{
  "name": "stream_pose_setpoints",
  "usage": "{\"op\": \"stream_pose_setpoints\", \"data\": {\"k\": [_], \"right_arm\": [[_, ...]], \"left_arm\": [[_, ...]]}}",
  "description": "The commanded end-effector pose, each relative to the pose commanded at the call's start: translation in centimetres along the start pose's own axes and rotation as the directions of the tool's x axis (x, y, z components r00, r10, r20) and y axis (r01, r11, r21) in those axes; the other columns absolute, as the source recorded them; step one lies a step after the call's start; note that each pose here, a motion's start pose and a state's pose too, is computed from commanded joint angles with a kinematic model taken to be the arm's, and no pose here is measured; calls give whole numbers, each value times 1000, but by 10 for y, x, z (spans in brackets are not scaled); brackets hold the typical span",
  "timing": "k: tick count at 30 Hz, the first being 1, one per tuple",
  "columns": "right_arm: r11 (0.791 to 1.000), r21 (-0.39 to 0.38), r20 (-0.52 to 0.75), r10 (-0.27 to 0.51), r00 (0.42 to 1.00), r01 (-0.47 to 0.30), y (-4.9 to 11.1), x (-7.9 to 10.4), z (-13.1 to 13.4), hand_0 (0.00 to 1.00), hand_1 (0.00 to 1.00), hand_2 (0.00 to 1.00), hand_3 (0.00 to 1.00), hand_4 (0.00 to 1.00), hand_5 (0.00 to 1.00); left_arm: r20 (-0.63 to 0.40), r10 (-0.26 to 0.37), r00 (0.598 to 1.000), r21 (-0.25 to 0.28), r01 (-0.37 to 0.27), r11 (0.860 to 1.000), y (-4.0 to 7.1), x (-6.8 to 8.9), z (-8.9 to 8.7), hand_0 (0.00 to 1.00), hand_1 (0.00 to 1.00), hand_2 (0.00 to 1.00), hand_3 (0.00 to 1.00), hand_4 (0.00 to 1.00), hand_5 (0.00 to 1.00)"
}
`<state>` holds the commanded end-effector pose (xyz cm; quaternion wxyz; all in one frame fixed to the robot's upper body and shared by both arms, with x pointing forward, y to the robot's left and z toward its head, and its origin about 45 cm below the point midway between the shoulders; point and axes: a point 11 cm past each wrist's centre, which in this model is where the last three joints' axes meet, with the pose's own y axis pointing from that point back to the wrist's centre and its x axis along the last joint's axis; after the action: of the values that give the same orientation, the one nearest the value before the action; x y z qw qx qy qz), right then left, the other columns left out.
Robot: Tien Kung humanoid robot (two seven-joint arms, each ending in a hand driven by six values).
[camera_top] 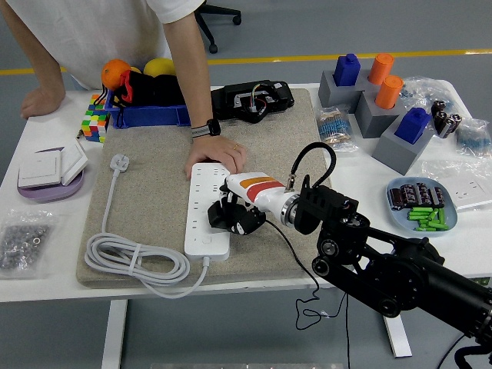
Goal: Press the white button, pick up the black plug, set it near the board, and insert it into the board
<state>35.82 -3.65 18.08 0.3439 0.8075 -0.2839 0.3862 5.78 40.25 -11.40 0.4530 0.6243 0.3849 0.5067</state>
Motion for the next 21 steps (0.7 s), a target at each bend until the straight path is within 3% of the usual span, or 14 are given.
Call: {"op": "stream_pose_setpoints", "data": {"k": [21], "right_arm": [[1000,5,-3,-4,1000,4,-1,0,1,409,369,450,491,786,2]], "left_arm": [[-4,2,1000,-7,-2,1000,1,1,4,622,625,630,686,517,375]]}}
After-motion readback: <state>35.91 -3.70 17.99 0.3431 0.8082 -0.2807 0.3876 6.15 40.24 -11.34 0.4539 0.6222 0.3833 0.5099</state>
